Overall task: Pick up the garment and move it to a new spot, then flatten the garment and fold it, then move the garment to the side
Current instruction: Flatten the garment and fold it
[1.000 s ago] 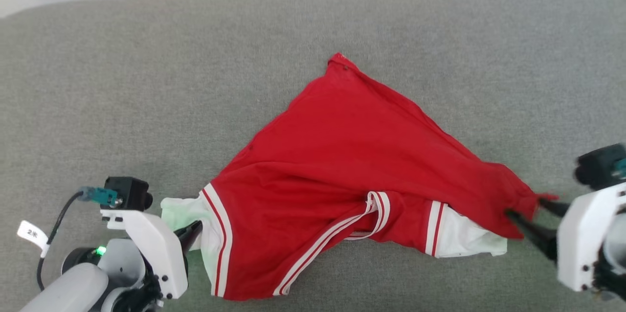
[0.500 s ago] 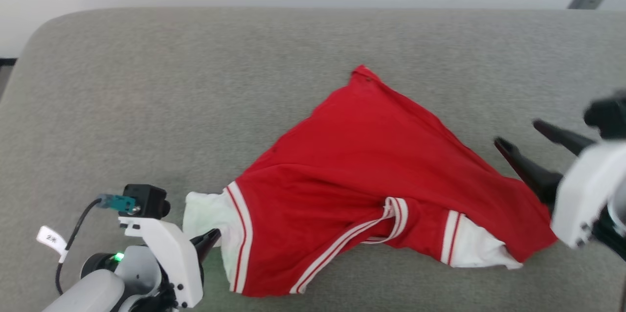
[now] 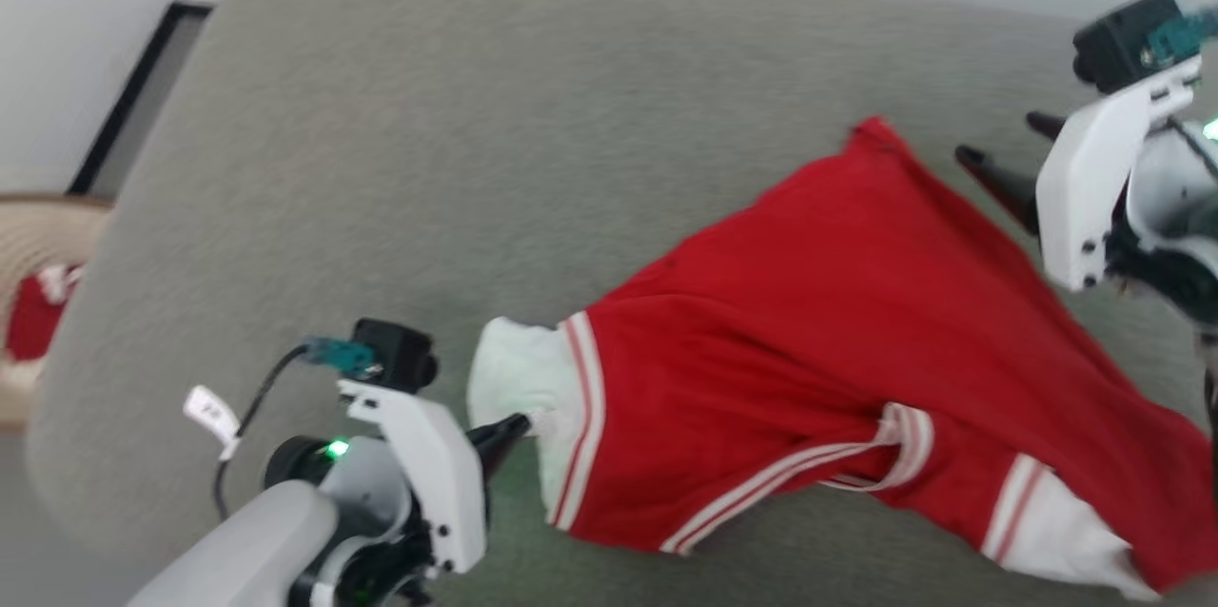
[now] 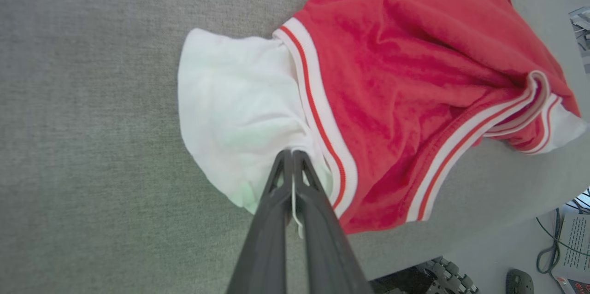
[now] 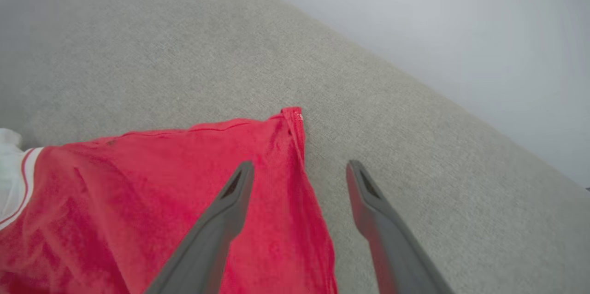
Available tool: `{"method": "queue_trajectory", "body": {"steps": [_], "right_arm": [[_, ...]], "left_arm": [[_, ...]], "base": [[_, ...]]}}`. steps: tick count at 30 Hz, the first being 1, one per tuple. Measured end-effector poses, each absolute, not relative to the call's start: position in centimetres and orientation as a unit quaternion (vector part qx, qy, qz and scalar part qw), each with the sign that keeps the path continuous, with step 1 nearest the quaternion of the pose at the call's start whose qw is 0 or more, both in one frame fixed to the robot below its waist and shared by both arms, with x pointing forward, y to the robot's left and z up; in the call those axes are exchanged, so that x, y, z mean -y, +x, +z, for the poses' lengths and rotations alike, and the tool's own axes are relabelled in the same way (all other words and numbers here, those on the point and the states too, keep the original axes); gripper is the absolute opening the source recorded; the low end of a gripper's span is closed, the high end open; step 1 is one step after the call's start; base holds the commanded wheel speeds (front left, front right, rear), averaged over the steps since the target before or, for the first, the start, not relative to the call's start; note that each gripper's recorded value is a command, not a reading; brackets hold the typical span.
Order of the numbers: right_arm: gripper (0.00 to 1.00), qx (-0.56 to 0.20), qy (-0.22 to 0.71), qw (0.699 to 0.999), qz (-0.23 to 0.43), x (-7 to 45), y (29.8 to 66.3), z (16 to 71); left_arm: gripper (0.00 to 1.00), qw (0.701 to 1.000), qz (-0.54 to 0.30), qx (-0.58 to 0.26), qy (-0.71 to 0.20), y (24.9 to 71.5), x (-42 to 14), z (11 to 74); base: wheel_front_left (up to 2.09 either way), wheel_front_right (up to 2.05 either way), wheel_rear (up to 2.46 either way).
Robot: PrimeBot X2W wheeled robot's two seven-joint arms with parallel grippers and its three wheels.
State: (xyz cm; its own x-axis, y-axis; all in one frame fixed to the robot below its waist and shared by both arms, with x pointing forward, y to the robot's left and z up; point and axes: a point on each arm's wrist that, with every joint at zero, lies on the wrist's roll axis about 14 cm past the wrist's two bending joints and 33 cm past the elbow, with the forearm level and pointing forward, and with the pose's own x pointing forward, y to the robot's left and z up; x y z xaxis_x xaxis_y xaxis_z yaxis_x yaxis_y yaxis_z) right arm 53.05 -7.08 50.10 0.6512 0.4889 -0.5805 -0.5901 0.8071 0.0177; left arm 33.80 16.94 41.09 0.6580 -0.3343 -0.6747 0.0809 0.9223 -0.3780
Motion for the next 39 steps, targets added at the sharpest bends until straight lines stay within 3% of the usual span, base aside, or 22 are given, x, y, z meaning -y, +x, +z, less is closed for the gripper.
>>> {"method": "queue_trajectory", "body": {"steps": [7, 12, 17, 19, 20, 29, 39], "right_arm": [[1.00, -0.396, -0.121, 0.861, 0.296, 5.0, 56.0, 44.3], [1.00, -0.501, -0.130, 0.799, 0.305, 3.7, 54.7, 39.1], [1.00, -0.543, -0.139, 0.770, 0.306, 3.3, 54.7, 36.9], [0.20, -0.550, -0.134, 0.766, 0.304, 3.2, 54.8, 36.5], [0.00, -0.549, -0.135, 0.767, 0.304, 3.2, 55.0, 36.5], [0.00, -0.481, -0.126, 0.813, 0.303, 4.1, 56.7, 39.1], [0.00, -0.338, -0.107, 0.896, 0.266, 9.5, 59.6, 49.3]], "left_arm": [[0.00, 0.895, -0.103, -0.396, -0.177, 33.6, -17.2, 40.5], [0.00, 0.891, -0.087, -0.404, -0.186, 33.4, -17.8, 39.5], [0.00, 0.889, -0.073, -0.411, -0.190, 33.5, -18.6, 38.7], [0.00, 0.888, -0.068, -0.414, -0.190, 33.4, -18.9, 38.4], [0.00, 0.888, -0.067, -0.414, -0.190, 33.5, -19.1, 38.3], [0.00, 0.902, -0.057, -0.396, -0.164, 36.4, -21.4, 39.8], [0.00, 0.935, -0.067, -0.340, -0.078, 43.5, -24.8, 47.5]], "base": [[0.00, 0.00, 0.00], [0.00, 0.00, 0.00], [0.00, 0.00, 0.00], [0.00, 0.00, 0.00], [0.00, 0.00, 0.00], [0.00, 0.00, 0.00], [0.00, 0.00, 0.00]]}}
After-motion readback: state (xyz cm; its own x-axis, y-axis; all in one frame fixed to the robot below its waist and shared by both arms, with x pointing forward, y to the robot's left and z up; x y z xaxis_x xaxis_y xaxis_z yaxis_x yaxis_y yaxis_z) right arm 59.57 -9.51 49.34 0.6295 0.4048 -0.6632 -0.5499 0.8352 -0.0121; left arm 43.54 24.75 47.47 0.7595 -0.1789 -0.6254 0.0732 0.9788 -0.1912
